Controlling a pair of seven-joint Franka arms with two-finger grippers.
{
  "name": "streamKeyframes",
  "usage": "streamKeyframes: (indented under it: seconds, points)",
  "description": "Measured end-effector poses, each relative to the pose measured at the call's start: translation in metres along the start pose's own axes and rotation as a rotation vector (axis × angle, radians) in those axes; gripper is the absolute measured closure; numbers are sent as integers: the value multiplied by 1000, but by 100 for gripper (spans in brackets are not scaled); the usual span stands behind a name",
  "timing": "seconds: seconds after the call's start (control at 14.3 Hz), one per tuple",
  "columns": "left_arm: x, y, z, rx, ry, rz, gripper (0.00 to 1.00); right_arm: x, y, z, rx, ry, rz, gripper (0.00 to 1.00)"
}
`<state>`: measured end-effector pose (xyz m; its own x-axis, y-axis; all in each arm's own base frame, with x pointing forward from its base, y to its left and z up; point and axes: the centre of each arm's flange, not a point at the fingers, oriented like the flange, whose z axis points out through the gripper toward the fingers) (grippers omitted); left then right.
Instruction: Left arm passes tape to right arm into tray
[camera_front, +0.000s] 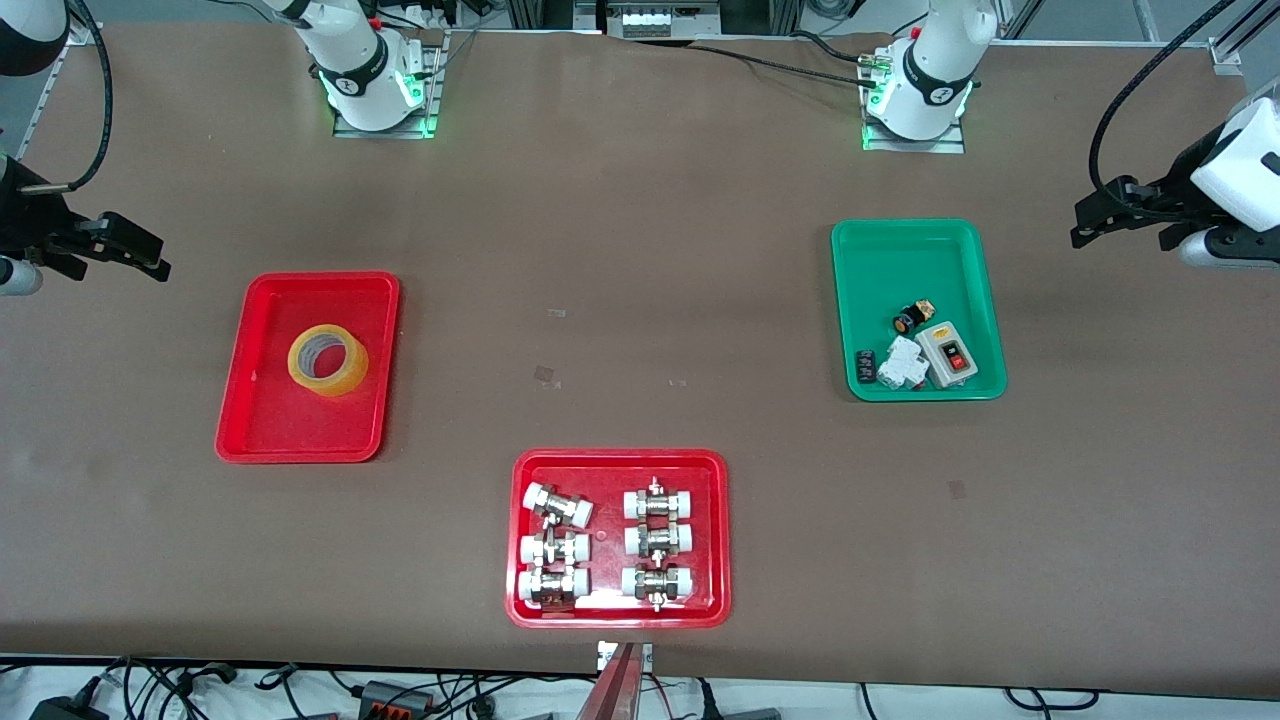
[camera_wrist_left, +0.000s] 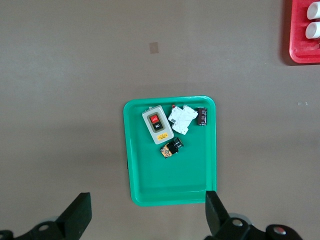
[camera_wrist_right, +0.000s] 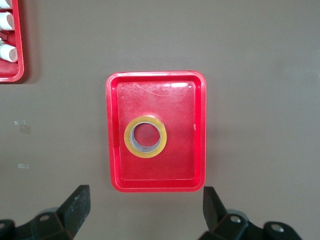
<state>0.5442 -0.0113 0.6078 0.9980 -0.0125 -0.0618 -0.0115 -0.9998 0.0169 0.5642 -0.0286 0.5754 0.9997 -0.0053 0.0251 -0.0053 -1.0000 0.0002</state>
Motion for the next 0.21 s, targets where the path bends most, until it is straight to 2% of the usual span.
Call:
streamKeyframes:
  seconds: [0.21]
  points:
    - [0,0,0,0,-3,0,0,-1,-2,-1,0,2,-3,0]
